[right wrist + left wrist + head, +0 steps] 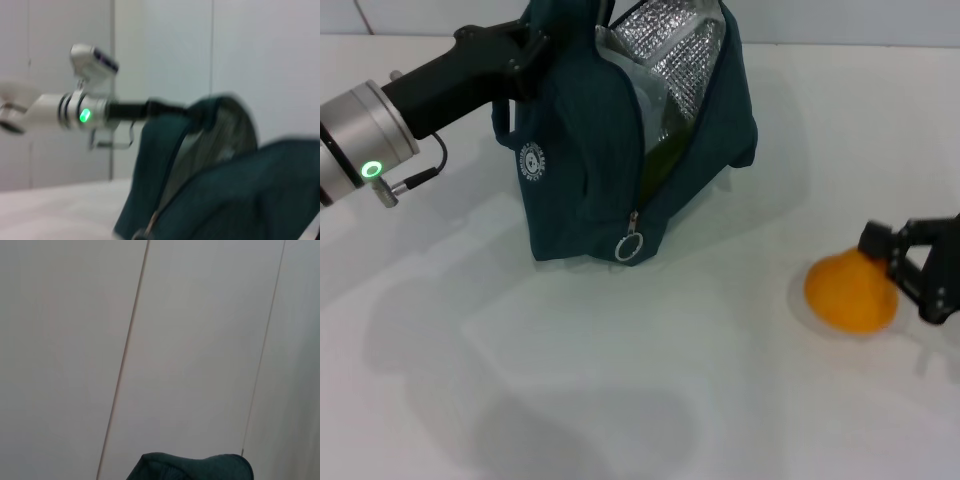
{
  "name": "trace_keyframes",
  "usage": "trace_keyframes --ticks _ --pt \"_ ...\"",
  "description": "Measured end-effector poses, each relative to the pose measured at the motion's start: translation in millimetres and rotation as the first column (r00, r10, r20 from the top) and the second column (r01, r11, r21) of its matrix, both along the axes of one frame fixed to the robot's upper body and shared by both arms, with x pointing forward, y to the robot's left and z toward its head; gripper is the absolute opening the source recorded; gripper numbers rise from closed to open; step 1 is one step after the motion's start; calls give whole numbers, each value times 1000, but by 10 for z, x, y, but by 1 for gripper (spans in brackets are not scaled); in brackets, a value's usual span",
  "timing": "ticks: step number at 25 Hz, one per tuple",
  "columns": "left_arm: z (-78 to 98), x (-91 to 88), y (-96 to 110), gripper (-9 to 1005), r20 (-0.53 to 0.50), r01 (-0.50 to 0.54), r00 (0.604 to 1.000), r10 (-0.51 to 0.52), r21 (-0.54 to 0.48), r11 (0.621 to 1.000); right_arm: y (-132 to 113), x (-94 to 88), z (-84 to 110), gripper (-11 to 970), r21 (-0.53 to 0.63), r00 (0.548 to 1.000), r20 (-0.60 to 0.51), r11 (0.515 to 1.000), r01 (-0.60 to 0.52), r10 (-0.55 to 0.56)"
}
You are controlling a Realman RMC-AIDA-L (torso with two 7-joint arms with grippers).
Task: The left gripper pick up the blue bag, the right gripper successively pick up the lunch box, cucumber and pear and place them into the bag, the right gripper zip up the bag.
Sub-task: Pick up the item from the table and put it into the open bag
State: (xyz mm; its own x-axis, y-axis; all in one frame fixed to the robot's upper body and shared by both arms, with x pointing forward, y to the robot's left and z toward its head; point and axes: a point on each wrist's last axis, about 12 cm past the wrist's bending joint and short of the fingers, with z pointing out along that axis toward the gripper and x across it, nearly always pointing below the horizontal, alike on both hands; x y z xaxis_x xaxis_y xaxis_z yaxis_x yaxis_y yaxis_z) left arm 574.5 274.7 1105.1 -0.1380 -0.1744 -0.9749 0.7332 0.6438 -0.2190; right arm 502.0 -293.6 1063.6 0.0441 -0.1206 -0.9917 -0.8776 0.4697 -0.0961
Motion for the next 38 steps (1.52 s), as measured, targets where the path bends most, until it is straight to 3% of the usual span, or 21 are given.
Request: trace_keyframes --ticks 5,10,17,21,28,38 --pt "-1 -5 6 64 1 -1 1000 1 0 1000 9 92 230 38 140 990 131 990 30 -49" --pt "4 -9 1 65 16 0 1000 0 3 1000 261 394 536 38 224 977 214 973 -51 2" --pt "-5 -8 -28 66 19 6 1000 -6 5 1000 814 1000 1063 37 288 973 215 946 -150 88" --pt "-3 5 -55 66 18 13 1000 -13 2 1000 1115 1215 1249 37 270 976 167 946 -179 137" --pt "-2 6 -54 67 18 12 1000 -12 0 1000 1457 1352 1264 38 156 979 94 969 -194 181" --pt "8 11 -51 68 22 7 1000 -7 -8 1000 1593 1301 1130 38 76 973 35 970 -230 228"
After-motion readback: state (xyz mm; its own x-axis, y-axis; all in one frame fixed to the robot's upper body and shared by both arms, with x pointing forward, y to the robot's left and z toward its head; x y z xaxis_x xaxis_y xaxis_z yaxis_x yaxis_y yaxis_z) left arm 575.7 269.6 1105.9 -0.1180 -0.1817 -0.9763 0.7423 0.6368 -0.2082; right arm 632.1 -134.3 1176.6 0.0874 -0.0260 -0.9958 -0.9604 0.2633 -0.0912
